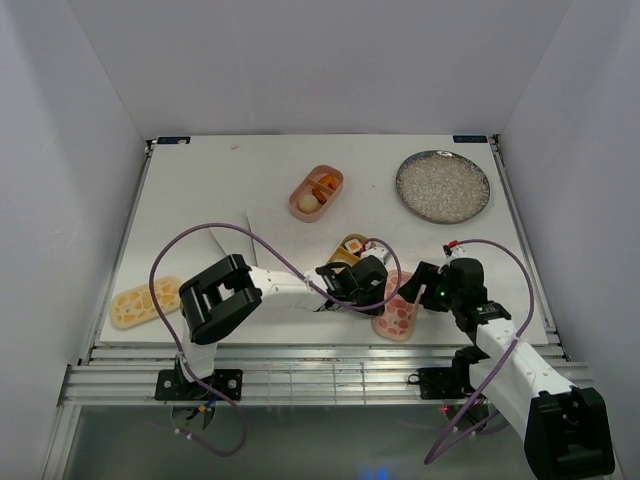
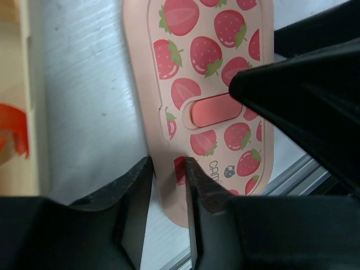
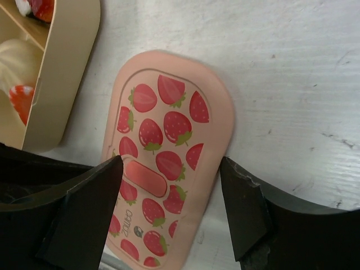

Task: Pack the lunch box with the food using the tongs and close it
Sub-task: Pick up the box lid from the center of the board.

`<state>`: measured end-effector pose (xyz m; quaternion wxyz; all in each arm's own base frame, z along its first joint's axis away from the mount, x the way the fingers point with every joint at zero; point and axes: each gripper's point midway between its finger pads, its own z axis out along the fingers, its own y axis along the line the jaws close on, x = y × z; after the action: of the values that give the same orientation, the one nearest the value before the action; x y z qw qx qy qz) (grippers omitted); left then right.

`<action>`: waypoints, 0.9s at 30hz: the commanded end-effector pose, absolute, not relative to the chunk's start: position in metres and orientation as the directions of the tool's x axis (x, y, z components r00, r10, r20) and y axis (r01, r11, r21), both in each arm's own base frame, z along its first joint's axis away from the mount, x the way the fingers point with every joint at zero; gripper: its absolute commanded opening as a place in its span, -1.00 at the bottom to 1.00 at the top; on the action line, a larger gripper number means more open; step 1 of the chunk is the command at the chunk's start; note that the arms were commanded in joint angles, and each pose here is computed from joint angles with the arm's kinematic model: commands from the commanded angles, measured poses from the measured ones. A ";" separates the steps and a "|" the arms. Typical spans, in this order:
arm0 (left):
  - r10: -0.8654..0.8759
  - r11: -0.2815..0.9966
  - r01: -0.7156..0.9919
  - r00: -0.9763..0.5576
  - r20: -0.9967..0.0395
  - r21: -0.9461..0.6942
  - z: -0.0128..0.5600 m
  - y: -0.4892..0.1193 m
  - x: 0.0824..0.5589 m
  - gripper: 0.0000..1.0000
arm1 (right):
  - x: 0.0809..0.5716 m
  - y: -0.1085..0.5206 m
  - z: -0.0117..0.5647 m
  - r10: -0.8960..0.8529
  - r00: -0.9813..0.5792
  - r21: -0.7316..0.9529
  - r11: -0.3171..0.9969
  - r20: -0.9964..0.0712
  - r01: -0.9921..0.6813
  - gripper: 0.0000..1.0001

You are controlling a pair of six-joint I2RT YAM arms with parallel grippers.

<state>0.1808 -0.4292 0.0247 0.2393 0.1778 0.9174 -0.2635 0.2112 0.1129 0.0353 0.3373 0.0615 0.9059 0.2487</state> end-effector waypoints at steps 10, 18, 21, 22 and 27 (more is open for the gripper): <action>0.206 0.752 0.488 -0.813 -0.545 -0.443 0.029 -0.459 0.184 -0.88 | 0.200 0.128 0.038 0.367 -0.765 0.611 0.790 -0.529 -0.043 0.56; 0.198 0.760 0.489 -0.801 -0.564 -0.428 0.027 -0.461 0.192 -1.00 | 0.202 0.146 0.092 0.338 -0.708 0.654 0.722 -0.620 -0.228 0.52; 0.186 0.750 0.493 -0.797 -0.575 -0.441 0.030 -0.464 0.195 -1.00 | 0.200 0.149 0.097 0.314 -0.717 0.654 0.712 -0.622 -0.255 0.51; 0.185 0.747 0.497 -0.794 -0.579 -0.442 0.031 -0.466 0.195 -1.00 | 0.199 0.150 0.097 0.310 -0.720 0.655 0.710 -0.621 -0.259 0.50; 0.184 0.736 0.504 -0.792 -0.582 -0.453 0.033 -0.475 0.200 -1.00 | 0.197 0.153 0.097 0.302 -0.720 0.662 0.694 -0.625 -0.283 0.48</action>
<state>0.1912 -0.4577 0.0297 0.2429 0.1891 0.9062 -0.2898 0.2249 0.1236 0.0914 0.4340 0.0475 0.8432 0.3136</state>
